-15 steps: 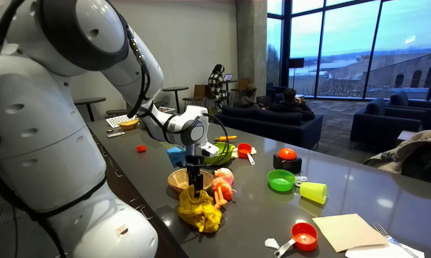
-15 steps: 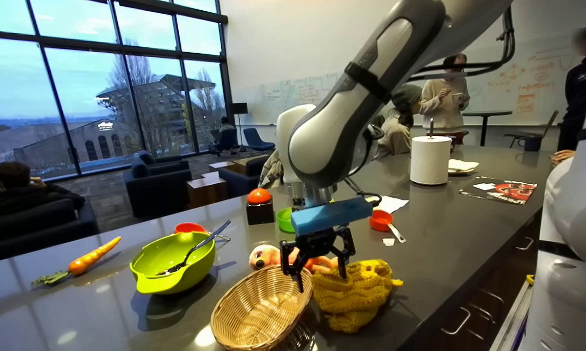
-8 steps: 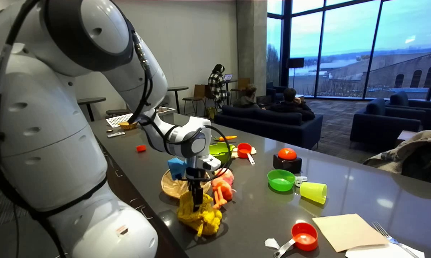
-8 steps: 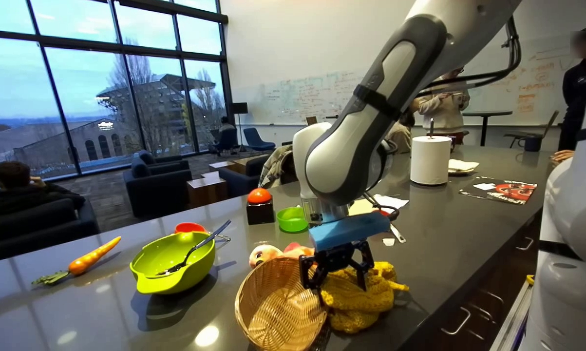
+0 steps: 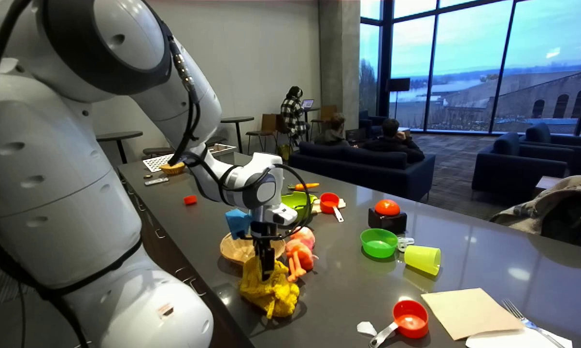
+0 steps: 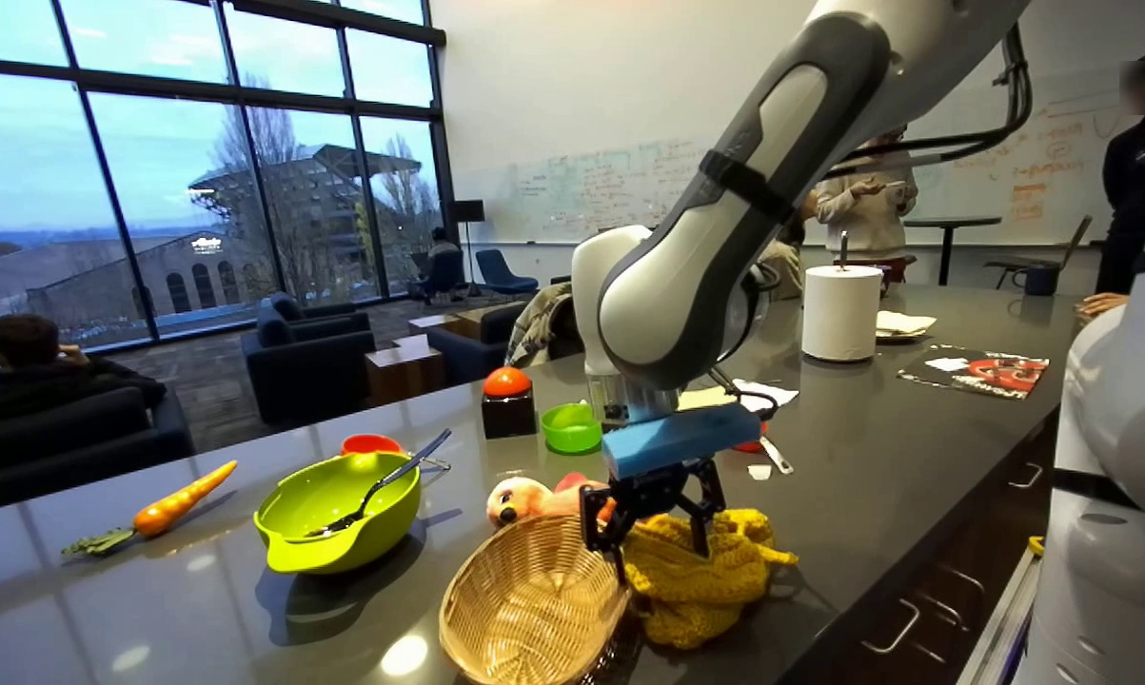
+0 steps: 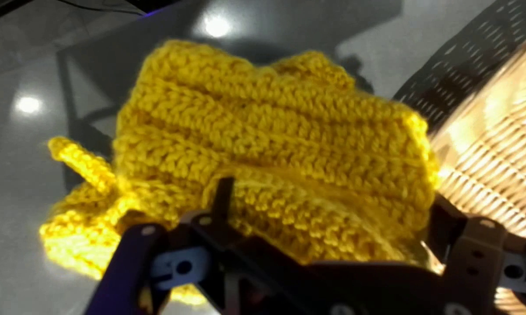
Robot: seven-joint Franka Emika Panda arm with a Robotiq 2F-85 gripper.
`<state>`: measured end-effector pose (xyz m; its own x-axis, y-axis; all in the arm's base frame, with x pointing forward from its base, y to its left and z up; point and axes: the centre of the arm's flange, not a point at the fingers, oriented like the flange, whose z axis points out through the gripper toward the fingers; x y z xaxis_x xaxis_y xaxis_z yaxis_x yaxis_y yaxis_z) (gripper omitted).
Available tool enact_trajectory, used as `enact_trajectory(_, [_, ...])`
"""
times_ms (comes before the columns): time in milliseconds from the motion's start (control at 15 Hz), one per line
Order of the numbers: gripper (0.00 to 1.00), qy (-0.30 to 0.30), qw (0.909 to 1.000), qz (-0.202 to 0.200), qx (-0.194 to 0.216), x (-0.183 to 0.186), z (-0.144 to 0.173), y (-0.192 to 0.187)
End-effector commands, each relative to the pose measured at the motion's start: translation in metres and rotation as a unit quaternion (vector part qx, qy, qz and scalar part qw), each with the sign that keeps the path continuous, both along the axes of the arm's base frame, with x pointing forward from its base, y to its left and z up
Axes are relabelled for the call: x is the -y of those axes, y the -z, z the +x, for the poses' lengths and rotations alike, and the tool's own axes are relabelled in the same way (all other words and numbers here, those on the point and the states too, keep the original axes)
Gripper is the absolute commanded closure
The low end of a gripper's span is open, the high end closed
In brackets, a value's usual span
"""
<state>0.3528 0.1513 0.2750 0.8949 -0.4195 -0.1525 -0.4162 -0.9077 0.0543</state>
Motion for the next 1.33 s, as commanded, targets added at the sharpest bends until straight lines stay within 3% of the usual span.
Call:
enact_trajectory(0, [0.0, -0.024, 0.9992, -0.007, 0.031, -0.011, 0.001, -0.035])
enact_trajectory(333, [0.0, -0.037, 0.9987, -0.012, 0.031, -0.019, 0.002, -0.053])
enact_trajectory(800, [0.0, 0.01, 0.9997, 0.004, 0.02, 0.006, -0.031, -0.038])
enact_trajectory(1267, [0.0, 0.019, 0.9993, 0.013, 0.03, 0.013, -0.033, -0.029])
